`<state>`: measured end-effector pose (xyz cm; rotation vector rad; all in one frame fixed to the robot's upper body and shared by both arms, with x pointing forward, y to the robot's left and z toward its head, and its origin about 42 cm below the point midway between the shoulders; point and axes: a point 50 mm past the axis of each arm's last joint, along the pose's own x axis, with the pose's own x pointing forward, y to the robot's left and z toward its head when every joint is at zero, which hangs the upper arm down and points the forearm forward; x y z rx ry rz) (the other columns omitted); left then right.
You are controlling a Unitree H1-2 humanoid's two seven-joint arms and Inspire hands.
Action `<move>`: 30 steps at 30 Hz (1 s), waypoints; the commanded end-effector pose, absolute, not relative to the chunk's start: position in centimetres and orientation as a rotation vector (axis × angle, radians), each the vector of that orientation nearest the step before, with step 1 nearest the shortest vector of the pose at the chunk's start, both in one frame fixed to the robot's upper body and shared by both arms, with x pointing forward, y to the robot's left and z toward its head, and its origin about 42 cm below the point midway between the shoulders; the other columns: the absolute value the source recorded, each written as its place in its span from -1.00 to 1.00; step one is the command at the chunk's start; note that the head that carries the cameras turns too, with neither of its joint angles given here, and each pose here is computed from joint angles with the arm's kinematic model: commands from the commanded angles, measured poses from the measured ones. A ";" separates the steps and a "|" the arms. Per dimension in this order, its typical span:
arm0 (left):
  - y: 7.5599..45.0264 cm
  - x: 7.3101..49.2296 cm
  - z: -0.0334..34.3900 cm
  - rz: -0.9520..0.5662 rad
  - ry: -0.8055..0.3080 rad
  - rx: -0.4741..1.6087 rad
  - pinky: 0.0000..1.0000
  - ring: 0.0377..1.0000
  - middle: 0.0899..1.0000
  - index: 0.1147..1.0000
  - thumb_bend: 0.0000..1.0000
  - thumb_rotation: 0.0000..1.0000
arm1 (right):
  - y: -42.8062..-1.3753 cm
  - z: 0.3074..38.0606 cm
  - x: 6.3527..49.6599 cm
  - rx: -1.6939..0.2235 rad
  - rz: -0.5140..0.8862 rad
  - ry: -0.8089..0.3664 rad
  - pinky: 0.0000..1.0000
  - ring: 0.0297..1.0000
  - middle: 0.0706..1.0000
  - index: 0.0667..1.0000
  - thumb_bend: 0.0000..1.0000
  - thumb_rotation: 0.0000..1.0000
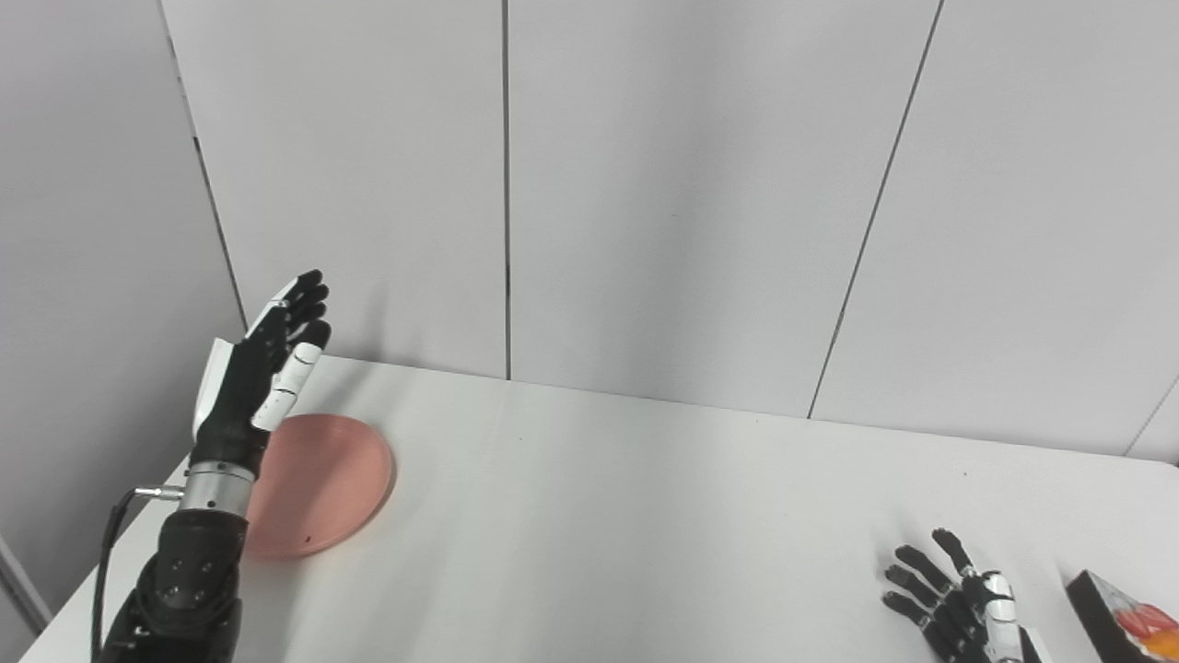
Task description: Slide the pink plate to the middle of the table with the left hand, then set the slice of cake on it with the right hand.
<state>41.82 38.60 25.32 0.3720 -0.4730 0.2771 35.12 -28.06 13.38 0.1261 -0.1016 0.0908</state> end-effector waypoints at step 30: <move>46.6 43.4 20.4 0.413 -0.278 0.088 0.66 0.69 0.58 0.52 0.60 0.74 | -27.9 12.8 34.7 0.133 0.098 -0.036 0.51 0.58 0.61 0.87 0.47 1.00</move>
